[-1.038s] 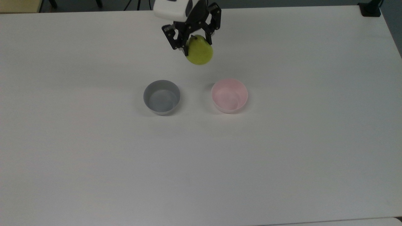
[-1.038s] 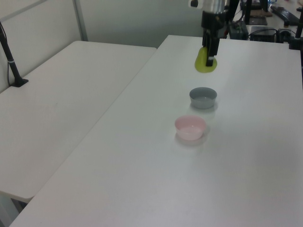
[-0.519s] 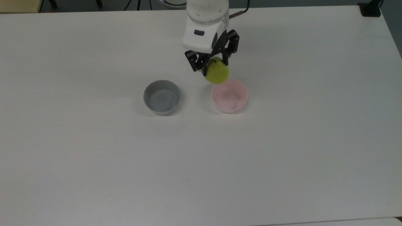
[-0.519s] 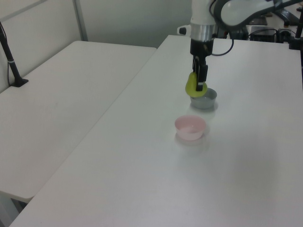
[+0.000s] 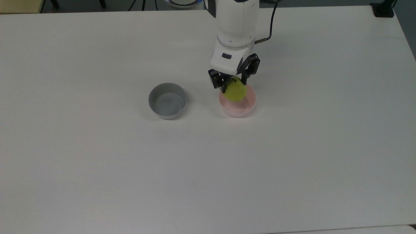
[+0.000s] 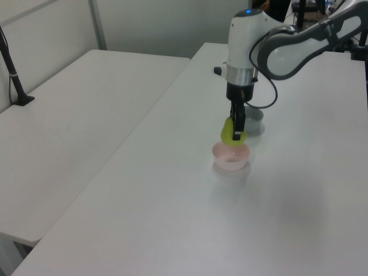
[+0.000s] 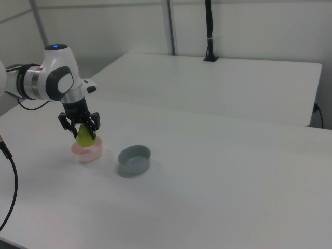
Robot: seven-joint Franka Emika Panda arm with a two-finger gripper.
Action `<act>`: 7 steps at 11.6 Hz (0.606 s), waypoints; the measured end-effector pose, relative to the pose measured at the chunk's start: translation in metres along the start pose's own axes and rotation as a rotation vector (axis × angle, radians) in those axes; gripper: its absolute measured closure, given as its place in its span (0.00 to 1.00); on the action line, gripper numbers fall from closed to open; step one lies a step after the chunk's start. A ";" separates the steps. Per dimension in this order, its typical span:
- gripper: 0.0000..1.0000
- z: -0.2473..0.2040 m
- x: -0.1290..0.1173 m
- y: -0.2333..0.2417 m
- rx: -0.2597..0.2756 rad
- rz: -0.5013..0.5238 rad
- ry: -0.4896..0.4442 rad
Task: Place the pear in the bowl
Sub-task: 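Lower the pear into the pink bowl and open the gripper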
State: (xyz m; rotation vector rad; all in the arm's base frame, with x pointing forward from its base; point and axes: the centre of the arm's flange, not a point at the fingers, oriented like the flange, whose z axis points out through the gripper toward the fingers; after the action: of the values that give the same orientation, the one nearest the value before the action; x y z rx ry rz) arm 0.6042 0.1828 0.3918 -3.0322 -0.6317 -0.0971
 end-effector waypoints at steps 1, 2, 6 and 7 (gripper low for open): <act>0.32 0.009 0.001 0.000 -0.003 0.000 -0.005; 0.32 0.015 0.002 -0.001 -0.004 -0.001 -0.002; 0.32 0.029 0.004 -0.004 -0.006 -0.006 -0.010; 0.32 0.029 0.004 -0.004 -0.006 -0.006 -0.010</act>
State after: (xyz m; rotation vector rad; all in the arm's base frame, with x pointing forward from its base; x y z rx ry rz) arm 0.6079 0.1896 0.3632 -3.0385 -0.6431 -0.0846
